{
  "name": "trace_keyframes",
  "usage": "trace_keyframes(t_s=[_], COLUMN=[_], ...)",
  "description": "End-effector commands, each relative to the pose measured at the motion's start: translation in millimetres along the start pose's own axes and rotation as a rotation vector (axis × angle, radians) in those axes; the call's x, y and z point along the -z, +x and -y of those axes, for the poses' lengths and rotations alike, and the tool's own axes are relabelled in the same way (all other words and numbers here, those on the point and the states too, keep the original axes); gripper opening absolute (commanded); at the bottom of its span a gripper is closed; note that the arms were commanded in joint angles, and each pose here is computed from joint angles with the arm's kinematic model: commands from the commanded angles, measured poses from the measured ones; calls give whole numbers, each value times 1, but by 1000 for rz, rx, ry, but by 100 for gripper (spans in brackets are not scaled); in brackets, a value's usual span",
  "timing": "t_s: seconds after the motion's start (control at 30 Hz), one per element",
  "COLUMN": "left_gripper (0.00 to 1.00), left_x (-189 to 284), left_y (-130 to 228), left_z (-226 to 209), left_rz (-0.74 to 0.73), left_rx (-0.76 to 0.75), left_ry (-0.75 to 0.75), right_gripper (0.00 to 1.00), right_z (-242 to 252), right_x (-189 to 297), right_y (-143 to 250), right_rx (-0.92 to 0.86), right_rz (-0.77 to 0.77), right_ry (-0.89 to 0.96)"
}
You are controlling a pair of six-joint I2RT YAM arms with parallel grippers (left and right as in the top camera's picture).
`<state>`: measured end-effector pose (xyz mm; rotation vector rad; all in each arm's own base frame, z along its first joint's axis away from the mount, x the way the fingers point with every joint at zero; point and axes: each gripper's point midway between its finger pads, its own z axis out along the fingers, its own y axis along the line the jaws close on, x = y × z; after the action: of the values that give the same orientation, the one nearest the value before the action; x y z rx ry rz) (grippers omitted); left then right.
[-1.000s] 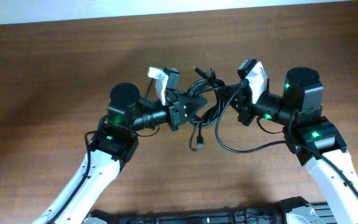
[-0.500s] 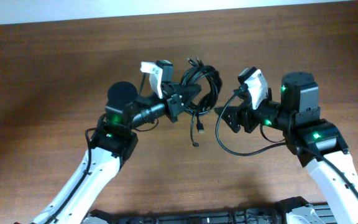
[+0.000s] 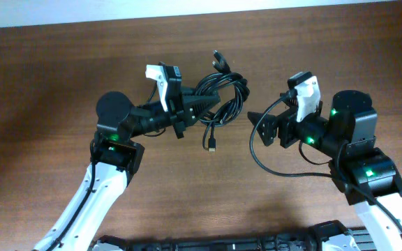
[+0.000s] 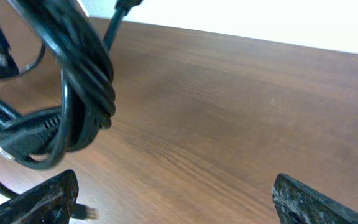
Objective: Untangle cables
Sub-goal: 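Grasp the cable coil with the left gripper and open the right gripper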
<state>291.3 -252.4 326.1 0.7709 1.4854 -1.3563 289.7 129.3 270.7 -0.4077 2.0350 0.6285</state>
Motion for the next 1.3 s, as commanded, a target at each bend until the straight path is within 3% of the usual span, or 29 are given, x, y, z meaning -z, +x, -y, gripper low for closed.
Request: trace_keyframes(t_s=[0.0,0.07,0.2,0.37,0.47,0.93,1.13,1.27], left_gripper=[0,0,0,0,0,0,0,0], left_x=[1,2,-10,-26,-26,-43,-42,-40], left_y=[-18,-23,-24,-21,-20,-20,-24,-28], left_z=[-11,-20,-10,4,6,24,18,8], left_rz=[63,92,110,119,118,147,171,196], left_rx=[-88,-86,-99,-99,-94,-54,-51,-39], left_ry=[-84,-141,-130,-109,-105,-83,-123,-179], right_gripper=[99,96,91,67,45,23,4,4], right_z=[-13,-31,-36,-40,-38,-30,-31,-39], right_x=[4,6,7,4,0,-15,-15,-13], right_y=[-9,-24,-44,-40,-37,-28,-24,-21], right_rx=[-111,-104,-258,-300,-311,-342,-351,-348], right_rz=[21,72,127,100,84,37,19,-1], right_ry=[-62,-164,-213,-245,-241,-233,-236,-286])
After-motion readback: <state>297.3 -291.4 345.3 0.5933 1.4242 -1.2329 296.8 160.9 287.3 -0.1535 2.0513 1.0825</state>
